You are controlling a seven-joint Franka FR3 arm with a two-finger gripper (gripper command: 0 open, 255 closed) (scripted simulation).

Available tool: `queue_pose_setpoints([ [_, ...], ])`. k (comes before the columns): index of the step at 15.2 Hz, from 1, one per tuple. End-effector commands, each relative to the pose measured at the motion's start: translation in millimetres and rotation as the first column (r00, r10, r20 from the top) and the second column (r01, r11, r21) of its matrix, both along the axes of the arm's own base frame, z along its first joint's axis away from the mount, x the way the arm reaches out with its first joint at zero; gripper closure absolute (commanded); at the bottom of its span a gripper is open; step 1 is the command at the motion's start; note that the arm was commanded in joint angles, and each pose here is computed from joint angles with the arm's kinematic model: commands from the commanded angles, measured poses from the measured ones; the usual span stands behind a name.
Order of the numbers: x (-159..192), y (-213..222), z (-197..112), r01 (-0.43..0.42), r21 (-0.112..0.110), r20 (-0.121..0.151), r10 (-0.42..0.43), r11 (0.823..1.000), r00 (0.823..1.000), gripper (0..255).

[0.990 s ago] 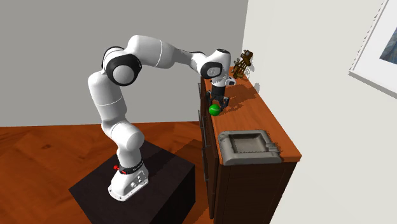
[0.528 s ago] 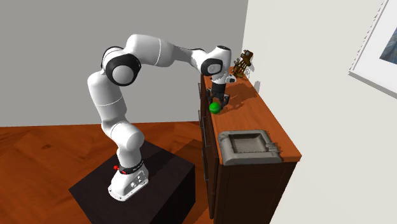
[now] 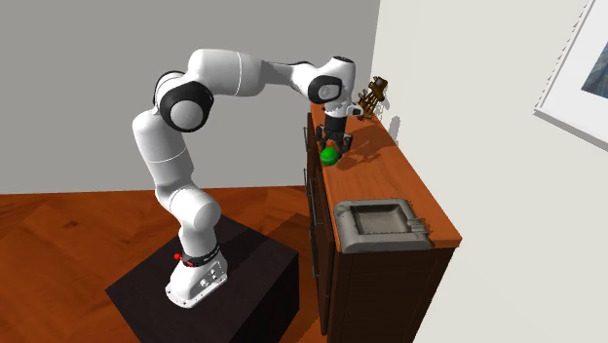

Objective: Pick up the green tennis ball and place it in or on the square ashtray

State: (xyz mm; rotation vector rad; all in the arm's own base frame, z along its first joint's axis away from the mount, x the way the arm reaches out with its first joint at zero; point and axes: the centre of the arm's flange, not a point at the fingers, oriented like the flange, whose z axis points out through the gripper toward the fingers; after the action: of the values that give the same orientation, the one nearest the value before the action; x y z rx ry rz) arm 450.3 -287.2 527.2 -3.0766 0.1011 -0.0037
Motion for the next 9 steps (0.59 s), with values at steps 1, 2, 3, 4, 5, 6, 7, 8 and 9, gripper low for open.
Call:
queue_pose_setpoints([
  [1, -1, 0, 12, 0.000, 0.000, 0.000, 0.000, 1.000, 1.000, 255],
  [2, -1, 0, 17, 0.000, 0.000, 0.000, 0.000, 1.000, 1.000, 255],
  [3, -1, 0, 22, 0.000, 0.000, 0.000, 0.000, 1.000, 1.000, 255],
  [4, -1, 0, 27, 0.000, 0.000, 0.000, 0.000, 1.000, 1.000, 255],
  [5, -1, 0, 33, 0.000, 0.000, 0.000, 0.000, 1.000, 1.000, 255],
  [6, -1, 0, 38, 0.000, 0.000, 0.000, 0.000, 1.000, 1.000, 255],
  [7, -1, 0, 43, 0.000, 0.000, 0.000, 0.000, 1.000, 1.000, 255],
  [8, -1, 0, 49, 0.000, 0.000, 0.000, 0.000, 1.000, 1.000, 255],
  [9, -1, 0, 54, 0.000, 0.000, 0.000, 0.000, 1.000, 1.000, 255],
])
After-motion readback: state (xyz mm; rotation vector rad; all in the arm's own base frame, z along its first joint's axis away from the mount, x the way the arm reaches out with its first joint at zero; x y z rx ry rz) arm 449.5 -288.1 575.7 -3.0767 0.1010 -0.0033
